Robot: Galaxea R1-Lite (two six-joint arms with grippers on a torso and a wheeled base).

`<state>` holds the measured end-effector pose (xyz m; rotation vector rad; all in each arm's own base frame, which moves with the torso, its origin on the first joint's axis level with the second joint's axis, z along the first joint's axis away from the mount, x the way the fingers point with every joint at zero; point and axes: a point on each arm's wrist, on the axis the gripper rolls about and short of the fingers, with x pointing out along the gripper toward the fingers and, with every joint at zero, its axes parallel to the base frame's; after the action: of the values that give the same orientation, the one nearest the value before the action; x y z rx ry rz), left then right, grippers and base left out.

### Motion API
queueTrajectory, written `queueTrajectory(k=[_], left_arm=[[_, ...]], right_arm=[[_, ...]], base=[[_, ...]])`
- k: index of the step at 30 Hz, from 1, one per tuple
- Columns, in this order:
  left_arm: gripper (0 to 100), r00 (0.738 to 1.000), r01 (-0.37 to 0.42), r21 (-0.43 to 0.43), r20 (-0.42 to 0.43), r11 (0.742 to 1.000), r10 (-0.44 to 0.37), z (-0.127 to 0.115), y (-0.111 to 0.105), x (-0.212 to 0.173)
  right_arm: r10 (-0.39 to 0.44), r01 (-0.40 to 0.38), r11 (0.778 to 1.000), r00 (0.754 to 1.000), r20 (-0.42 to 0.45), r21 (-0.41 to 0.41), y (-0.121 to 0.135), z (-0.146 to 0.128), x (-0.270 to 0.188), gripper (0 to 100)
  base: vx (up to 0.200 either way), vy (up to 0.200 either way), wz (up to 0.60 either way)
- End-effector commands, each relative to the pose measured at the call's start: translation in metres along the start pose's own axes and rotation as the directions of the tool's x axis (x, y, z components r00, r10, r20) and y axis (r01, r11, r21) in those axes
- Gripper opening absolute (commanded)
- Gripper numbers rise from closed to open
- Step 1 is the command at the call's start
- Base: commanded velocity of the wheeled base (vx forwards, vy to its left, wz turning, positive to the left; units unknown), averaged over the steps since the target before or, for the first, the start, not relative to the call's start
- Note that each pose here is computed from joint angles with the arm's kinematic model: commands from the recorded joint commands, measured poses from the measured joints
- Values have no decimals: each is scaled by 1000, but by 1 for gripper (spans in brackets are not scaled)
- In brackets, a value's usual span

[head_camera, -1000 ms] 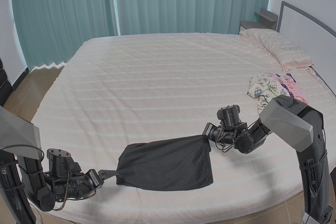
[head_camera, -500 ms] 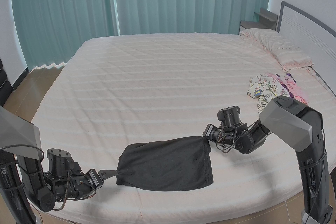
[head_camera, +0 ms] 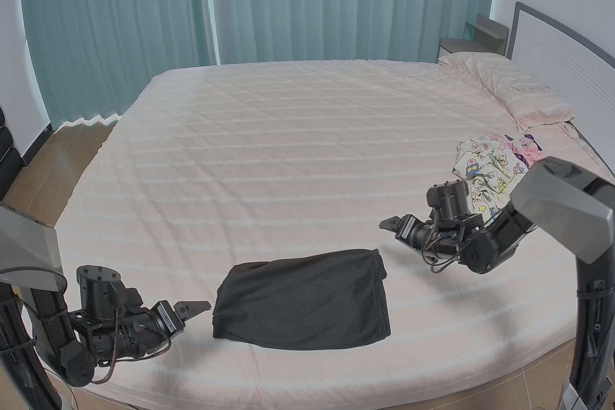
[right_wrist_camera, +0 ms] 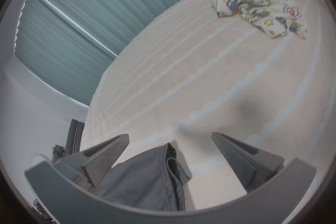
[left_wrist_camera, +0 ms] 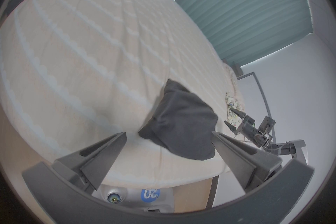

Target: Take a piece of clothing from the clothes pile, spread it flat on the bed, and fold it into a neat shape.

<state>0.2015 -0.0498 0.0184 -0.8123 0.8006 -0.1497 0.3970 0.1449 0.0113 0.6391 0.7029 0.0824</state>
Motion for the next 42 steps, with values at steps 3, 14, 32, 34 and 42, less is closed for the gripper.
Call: queueTrajectory(k=[3,14,32,34,42], left_arm=[[100,931,181,174,288,968,-226,23,-40,-67],[100,815,108,351,504,930,-284,7,-50,-145],[100,761,-137,497,607,857,-230,-80,14,-221],[100,749,-165,479,630,862,-207,-85,18,-228],[100,709,-282,440,695,853,-124,-84,20,-229]], right_arm=[[111,-113,994,979,171,0,11,30,-155,100],[254,-213,966,894,370,-149,-17,-6,-319,100],[61,118,964,774,631,-238,-119,-111,-403,100],[20,171,959,754,657,-225,-125,-118,-405,100],[-23,324,910,666,745,-261,-137,-143,-406,100]], base=[[0,0,0],[0,0,0],[0,0,0],[0,0,0],[0,0,0]])
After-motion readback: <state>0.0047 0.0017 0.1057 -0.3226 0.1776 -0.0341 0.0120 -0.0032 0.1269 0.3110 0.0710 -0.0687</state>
